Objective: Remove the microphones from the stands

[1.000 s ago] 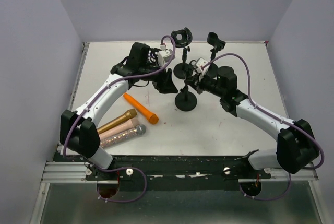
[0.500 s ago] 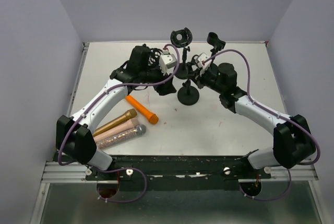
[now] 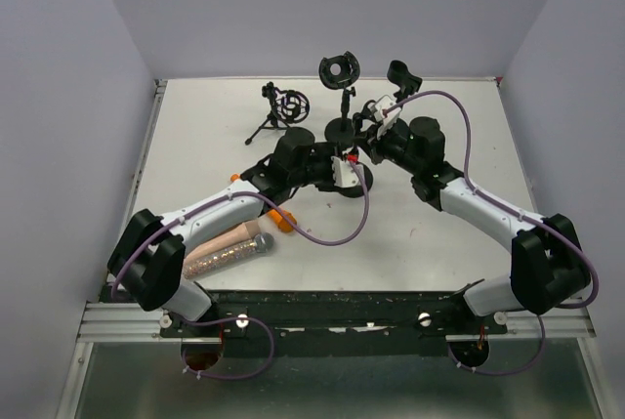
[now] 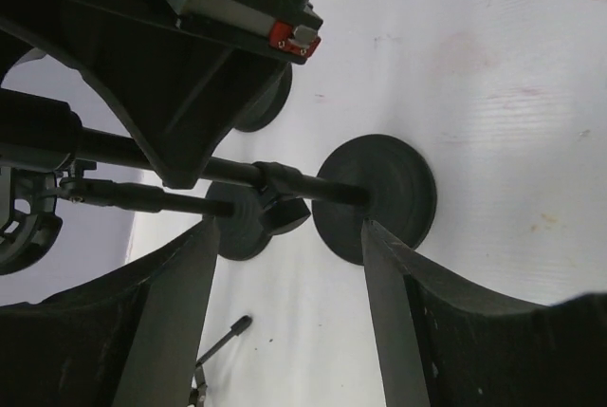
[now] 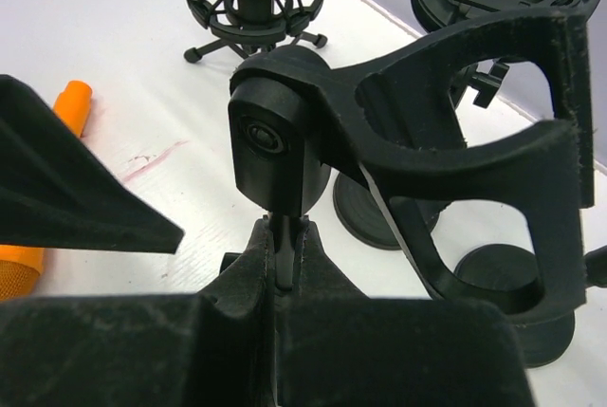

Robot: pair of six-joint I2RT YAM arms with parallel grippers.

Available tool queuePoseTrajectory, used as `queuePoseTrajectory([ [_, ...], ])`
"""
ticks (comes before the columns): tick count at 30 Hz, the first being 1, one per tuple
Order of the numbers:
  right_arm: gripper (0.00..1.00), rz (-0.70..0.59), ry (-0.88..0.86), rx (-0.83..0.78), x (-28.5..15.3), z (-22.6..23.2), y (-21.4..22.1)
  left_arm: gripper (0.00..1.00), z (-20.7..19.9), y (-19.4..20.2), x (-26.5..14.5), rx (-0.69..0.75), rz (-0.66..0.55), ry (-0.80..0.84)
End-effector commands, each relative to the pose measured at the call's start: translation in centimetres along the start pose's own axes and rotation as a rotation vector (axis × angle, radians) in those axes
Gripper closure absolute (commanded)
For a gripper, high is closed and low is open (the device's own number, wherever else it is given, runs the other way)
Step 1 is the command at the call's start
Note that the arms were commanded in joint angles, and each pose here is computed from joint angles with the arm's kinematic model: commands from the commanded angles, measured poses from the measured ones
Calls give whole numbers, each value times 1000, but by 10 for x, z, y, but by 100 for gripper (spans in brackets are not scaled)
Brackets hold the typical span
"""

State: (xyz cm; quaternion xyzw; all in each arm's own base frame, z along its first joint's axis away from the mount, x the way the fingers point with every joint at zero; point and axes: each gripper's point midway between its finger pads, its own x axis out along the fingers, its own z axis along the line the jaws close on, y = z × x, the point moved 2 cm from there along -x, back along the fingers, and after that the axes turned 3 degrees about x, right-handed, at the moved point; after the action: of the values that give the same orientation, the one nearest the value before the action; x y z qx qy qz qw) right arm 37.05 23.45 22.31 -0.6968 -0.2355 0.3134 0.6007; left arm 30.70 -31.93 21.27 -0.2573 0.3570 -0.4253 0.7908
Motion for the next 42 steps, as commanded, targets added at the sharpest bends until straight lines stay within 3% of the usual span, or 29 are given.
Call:
queuePoseTrajectory([
  [1,99,-99,37,-14,-5,-7,-31,30,8,13,15,111,36,-14],
  [10,99,-91,53,-5,-3,-10,-29,35,-34,56,30,-19,207,212],
  [14,99,-86,60,1,0,-11,-27,35,-20,73,25,-121,319,107],
  [25,97,-53,92,-1,-6,-16,-26,31,9,18,-31,-326,146,-78],
  [29,57,67,6,-43,-15,-5,-19,31,14,6,-45,-386,139,-99],
  [33,23,226,-43,-16,-55,10,0,31,18,-2,-64,-456,121,-121],
  [36,9,287,-48,5,-92,24,7,30,19,-7,-76,-497,120,-136],
  [42,0,451,21,185,-133,34,18,26,30,-8,-98,-559,155,-182],
])
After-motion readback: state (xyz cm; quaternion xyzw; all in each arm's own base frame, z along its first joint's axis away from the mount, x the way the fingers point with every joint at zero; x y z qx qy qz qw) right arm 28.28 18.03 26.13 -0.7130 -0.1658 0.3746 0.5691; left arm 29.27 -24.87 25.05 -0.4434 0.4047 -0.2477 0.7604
